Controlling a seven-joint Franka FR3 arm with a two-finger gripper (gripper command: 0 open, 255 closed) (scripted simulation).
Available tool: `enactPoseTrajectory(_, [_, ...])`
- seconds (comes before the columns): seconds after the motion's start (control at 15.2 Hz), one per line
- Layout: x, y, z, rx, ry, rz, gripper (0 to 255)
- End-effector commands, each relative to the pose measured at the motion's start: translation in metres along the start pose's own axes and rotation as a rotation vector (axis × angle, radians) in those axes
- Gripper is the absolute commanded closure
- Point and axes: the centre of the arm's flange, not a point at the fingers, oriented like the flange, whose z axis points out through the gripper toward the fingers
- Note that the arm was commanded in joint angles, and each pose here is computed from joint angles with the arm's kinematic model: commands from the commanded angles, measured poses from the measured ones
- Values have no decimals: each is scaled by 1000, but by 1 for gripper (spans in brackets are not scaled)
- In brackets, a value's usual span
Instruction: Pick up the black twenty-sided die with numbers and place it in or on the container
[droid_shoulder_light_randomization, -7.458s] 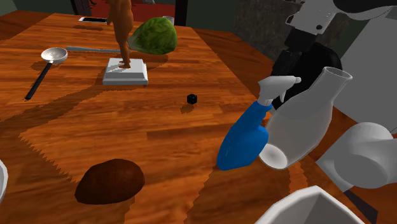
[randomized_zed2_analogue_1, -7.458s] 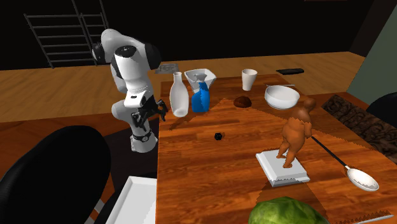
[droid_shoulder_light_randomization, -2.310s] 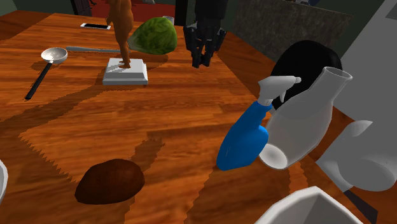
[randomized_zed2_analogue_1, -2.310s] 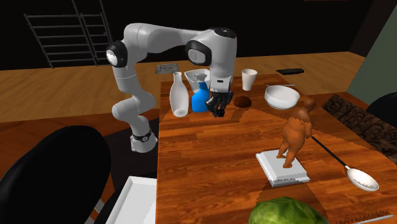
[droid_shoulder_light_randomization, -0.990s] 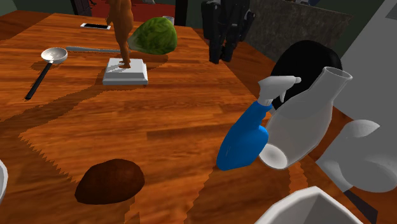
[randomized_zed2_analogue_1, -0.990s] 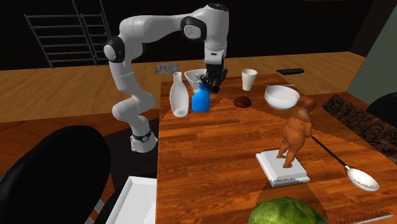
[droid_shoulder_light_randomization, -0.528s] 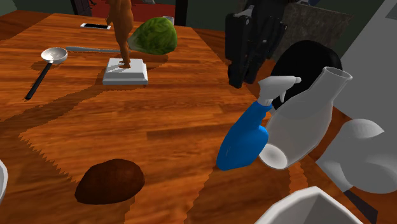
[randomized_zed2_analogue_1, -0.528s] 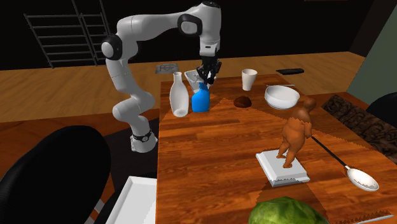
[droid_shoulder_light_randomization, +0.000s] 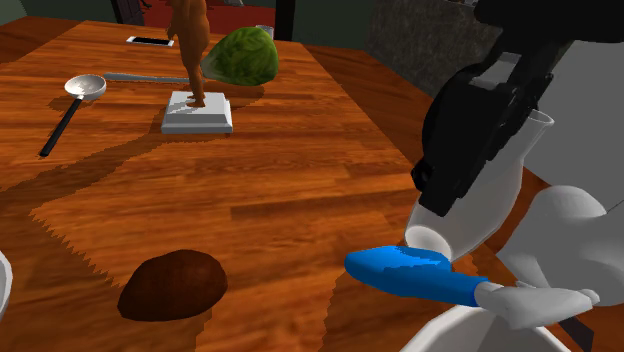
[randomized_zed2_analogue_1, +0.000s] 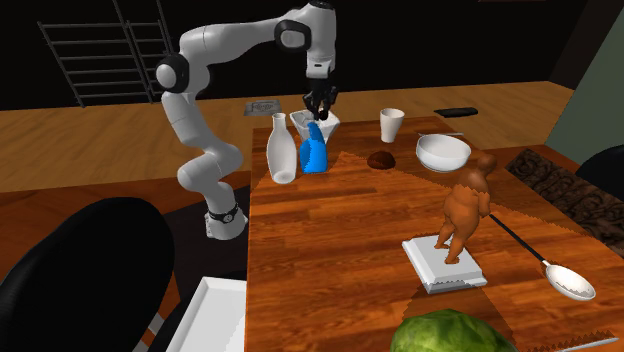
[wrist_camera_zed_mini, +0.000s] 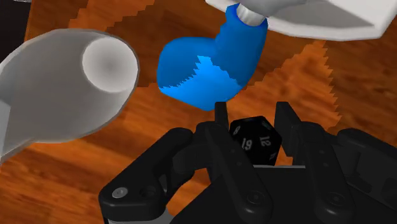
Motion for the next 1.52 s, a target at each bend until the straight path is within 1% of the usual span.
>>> enactPoseTrajectory(0.0, [-25, -13, 1, 0, 0, 1, 255])
enactPoseTrajectory(0.73, [-158, -71, 16, 0, 0, 1, 255])
enactPoseTrajectory(1.45, [-154, -66, 74, 0, 0, 1, 255])
